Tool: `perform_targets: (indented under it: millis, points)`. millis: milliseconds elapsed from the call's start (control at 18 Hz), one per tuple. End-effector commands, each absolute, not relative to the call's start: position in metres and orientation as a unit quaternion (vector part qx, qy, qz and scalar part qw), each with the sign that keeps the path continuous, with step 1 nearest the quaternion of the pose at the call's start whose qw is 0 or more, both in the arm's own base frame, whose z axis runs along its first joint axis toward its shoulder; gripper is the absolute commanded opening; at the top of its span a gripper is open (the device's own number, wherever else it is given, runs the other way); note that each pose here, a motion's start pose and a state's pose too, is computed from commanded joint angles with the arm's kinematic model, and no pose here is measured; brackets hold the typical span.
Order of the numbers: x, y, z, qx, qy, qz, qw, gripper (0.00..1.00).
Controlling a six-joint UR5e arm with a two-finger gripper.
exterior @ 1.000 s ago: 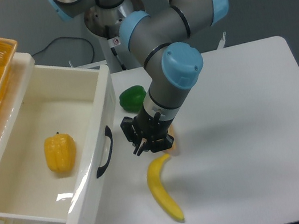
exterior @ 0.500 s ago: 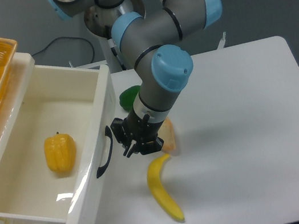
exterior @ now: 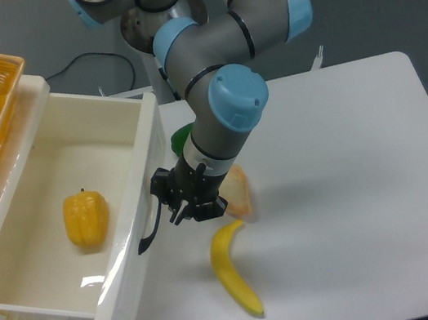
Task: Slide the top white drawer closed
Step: 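Lower the gripper beside the drawer front near its black handle, then push the drawer front with the gripper, sliding the drawer into the unit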
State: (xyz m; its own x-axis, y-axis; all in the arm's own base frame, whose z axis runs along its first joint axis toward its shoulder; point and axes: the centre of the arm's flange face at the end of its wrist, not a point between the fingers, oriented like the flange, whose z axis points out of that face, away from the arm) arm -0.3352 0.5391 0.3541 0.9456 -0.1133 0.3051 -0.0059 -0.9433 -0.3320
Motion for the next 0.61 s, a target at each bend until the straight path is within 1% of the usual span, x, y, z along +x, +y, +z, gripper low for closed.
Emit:
perform_targets:
  millis: [611]
  points:
    - [-0.3264, 0.5414, 0.3571, -0.97, 0.029, -0.174, 0.17, 0.17]
